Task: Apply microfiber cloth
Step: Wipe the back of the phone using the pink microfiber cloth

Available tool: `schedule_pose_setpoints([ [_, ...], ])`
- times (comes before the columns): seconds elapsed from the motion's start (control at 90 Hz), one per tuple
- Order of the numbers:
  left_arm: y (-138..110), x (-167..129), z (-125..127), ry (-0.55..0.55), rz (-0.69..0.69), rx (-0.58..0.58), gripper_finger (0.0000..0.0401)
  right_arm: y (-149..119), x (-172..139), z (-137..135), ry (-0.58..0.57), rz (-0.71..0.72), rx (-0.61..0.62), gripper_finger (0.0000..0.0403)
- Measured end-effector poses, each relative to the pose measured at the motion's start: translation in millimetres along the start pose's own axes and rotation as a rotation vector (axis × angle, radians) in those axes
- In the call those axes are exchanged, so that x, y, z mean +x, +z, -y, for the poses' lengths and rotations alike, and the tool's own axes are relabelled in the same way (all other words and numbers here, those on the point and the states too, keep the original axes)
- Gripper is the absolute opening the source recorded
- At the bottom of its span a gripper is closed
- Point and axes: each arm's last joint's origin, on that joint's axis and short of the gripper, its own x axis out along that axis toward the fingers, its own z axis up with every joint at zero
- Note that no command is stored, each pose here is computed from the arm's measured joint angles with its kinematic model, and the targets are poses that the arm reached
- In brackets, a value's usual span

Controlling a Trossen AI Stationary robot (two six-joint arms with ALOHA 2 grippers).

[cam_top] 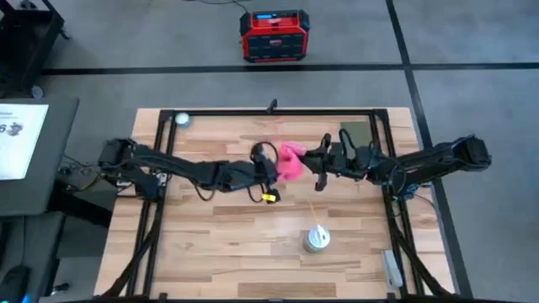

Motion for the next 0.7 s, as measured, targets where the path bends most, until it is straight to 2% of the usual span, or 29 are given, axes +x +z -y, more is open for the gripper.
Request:
schedule_pose_setpoints([
  [0.133,-14,5,10,-0.007,-0.014,-0.004,0.0,1,0,-1,0.011,0.01,0.002,0.0012],
  [0.211,-12,5,8,0.0,-0.001,0.012,0.0,2,0,-1,0.007,0.012,0.002,0.0012],
  [0.422,28,-9,-15,0.048,0.121,0.078,0.0,2,0,-2,-0.003,0.016,0.015,0.0012],
  [0.7,67,-26,-45,0.112,0.17,0.149,0.0,1,0,-1,-0.015,0.006,0.034,0.0012],
])
